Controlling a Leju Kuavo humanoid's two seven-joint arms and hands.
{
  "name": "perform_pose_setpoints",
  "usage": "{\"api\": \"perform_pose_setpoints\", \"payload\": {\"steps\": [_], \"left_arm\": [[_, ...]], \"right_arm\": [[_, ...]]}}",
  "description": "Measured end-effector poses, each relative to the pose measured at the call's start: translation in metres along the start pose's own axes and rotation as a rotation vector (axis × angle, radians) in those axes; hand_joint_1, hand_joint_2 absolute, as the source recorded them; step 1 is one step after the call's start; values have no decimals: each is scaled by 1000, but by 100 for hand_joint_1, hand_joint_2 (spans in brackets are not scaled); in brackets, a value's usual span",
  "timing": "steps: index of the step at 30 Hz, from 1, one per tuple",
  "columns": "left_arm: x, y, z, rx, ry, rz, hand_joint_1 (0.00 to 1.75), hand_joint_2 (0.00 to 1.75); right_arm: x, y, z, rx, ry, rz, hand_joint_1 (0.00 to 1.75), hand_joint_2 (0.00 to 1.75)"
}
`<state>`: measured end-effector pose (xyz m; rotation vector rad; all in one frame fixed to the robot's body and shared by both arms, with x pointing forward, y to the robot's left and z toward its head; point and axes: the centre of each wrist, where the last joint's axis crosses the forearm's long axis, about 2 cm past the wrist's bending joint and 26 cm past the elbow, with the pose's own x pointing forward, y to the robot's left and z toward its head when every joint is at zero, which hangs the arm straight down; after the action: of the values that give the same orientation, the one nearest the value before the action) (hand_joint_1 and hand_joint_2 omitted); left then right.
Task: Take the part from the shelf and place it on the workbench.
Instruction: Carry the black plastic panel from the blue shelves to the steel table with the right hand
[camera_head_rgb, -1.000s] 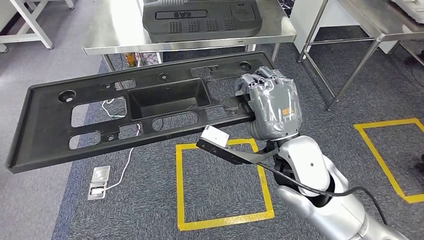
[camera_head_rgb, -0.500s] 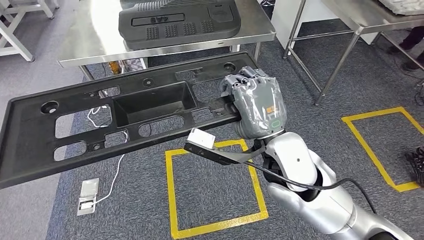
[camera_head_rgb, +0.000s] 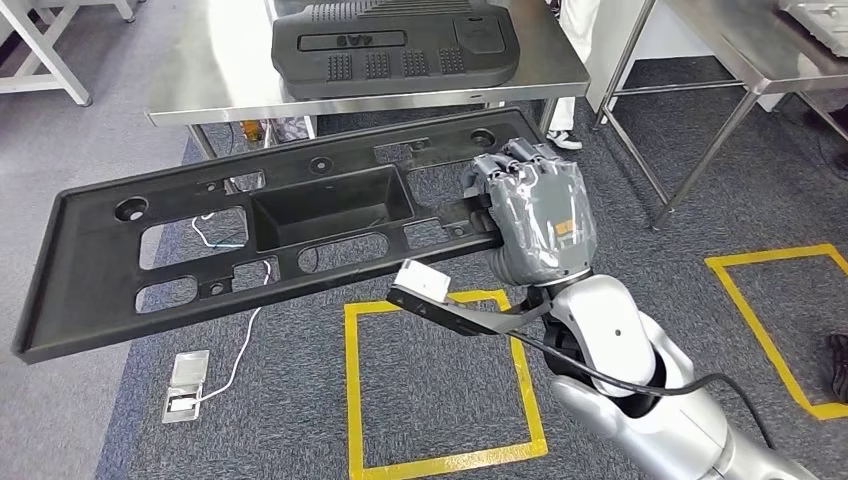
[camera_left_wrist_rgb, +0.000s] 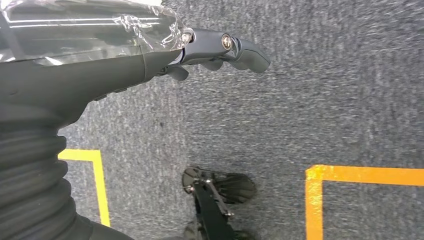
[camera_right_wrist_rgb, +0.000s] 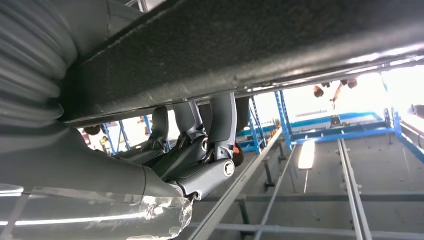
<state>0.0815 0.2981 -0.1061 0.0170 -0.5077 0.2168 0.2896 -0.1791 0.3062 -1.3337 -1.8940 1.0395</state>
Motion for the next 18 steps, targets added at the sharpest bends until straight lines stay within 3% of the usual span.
{"api": "perform_pose_setpoints", "payload": {"steps": [18], "left_arm": [[4,0,-1,-7,-6,-19,0,175]], "right_arm": [[1,0,0,-9,-19,12,175,175]]}}
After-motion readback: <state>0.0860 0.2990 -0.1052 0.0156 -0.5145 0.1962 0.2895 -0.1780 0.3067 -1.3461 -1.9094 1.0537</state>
